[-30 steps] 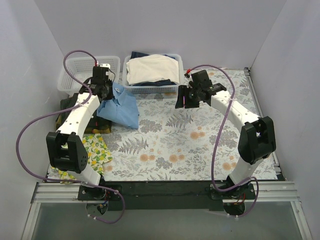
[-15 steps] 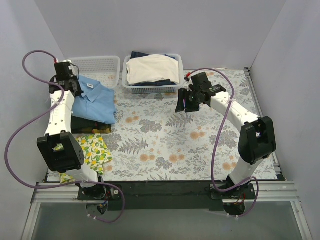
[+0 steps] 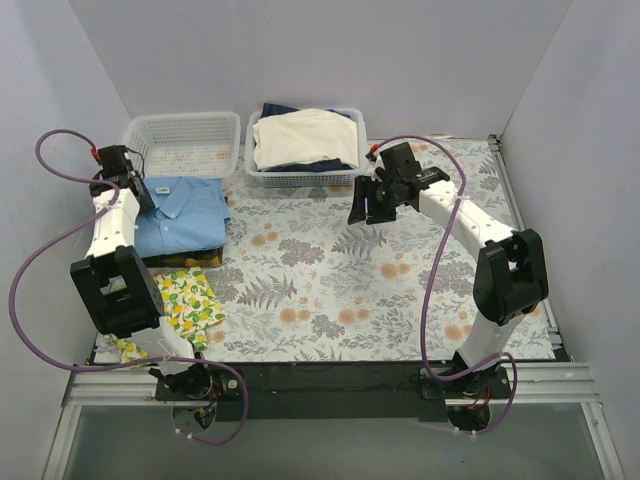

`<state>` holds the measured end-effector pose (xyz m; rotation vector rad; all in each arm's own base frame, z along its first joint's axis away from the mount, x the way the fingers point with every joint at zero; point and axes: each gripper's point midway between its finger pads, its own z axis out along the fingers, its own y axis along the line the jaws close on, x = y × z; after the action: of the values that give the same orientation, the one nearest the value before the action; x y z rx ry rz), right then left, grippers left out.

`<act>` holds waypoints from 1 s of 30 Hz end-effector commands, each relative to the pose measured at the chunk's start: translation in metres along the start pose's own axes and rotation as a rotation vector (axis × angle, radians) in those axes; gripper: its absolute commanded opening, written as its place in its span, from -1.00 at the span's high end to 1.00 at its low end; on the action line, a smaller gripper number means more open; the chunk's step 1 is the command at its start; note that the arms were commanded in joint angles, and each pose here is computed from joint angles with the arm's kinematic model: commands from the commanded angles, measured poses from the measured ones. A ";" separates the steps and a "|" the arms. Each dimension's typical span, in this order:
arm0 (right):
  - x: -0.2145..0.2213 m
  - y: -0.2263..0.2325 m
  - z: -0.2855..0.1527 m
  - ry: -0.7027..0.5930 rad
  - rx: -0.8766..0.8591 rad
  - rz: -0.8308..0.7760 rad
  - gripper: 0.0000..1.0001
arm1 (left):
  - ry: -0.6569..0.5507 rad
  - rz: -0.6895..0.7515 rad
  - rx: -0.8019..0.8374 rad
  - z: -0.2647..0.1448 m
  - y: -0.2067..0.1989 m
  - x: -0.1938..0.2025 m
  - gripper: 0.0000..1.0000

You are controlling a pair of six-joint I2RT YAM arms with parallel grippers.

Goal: Fold and stack the long sleeve shirts
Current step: Neatly place the folded shirt to the corner

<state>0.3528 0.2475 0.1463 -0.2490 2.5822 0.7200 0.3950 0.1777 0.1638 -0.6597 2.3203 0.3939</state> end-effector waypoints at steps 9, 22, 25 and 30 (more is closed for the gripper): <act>-0.016 0.010 -0.010 -0.043 -0.018 -0.034 -0.28 | -0.100 -0.202 0.002 -0.037 0.012 -0.046 -0.96; -0.018 -0.012 -0.052 -0.177 0.140 -0.090 -0.29 | -0.223 -0.138 0.435 -0.155 -0.104 -0.027 -0.96; -0.014 -0.020 -0.067 -0.215 0.185 -0.111 -0.29 | -0.205 -0.100 0.566 -0.179 -0.134 0.001 -0.96; -0.006 -0.034 -0.093 -0.300 0.260 -0.128 -0.30 | -0.236 -0.048 0.740 -0.215 -0.160 0.032 -0.96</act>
<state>0.3359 0.1921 0.1924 -0.2264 2.4008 0.4520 0.3622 -0.0370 0.2686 -0.3529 2.0751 -0.2721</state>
